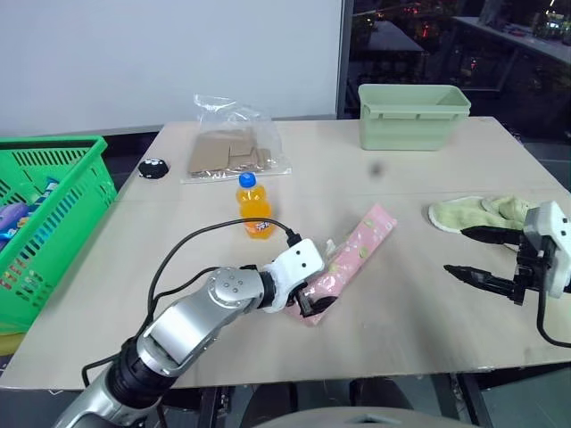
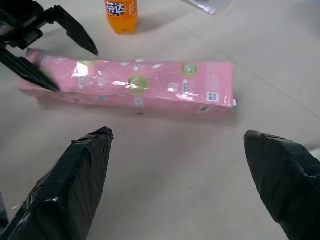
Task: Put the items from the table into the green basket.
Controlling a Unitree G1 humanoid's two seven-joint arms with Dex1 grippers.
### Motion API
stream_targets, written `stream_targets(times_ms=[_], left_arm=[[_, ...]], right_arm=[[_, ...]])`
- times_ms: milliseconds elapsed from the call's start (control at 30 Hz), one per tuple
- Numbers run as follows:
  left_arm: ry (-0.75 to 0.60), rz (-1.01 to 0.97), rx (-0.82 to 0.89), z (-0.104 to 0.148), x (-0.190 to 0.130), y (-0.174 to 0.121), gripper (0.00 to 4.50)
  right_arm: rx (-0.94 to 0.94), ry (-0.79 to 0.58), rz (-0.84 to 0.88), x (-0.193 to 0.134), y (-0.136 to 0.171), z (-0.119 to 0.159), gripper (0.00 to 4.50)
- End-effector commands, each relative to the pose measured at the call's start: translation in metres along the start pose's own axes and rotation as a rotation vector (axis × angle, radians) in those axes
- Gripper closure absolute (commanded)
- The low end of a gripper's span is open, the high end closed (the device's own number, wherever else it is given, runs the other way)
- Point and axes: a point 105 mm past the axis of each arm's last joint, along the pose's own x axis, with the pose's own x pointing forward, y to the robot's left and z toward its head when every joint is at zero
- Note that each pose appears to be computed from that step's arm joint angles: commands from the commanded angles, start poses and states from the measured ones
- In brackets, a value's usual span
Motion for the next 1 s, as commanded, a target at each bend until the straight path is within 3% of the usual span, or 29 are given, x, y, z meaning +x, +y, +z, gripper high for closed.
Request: stream_targets(times_ms=[33,133,167,233,500,800,1000], left_arm=[[0.137,0.158,-0.033,-0.028,-0.003,0.027,0.00],[0.139,0.166,-0.058,-0.029,-0.003,0.028,0.00],[0.131,0.168,-0.064,-0.027,-0.004,0.028,0.53],[0.130,0.174,-0.071,-0.026,-0.005,0.029,1.02],[0.125,0.211,-0.064,-0.024,-0.013,0.038,4.41],[0.029,0.197,-0.054,-0.008,-0.017,0.044,4.49],[-0.117,0.183,-0.076,0.016,-0.022,0.049,4.49]], right_arm=[[-0.030,0.011,0.043,-0.006,0.007,0.010,0.04],[-0.016,0.028,0.046,-0.007,0.008,0.005,0.04],[-0.016,0.027,0.044,-0.006,0.007,0.005,0.00],[-0.015,0.022,0.042,-0.006,0.006,0.005,0.00],[-0.012,0.010,0.049,-0.004,0.006,0.004,0.00],[-0.014,-0.003,0.049,-0.002,0.003,0.003,0.00],[-0.018,-0.007,0.045,-0.002,0.001,0.002,0.00]])
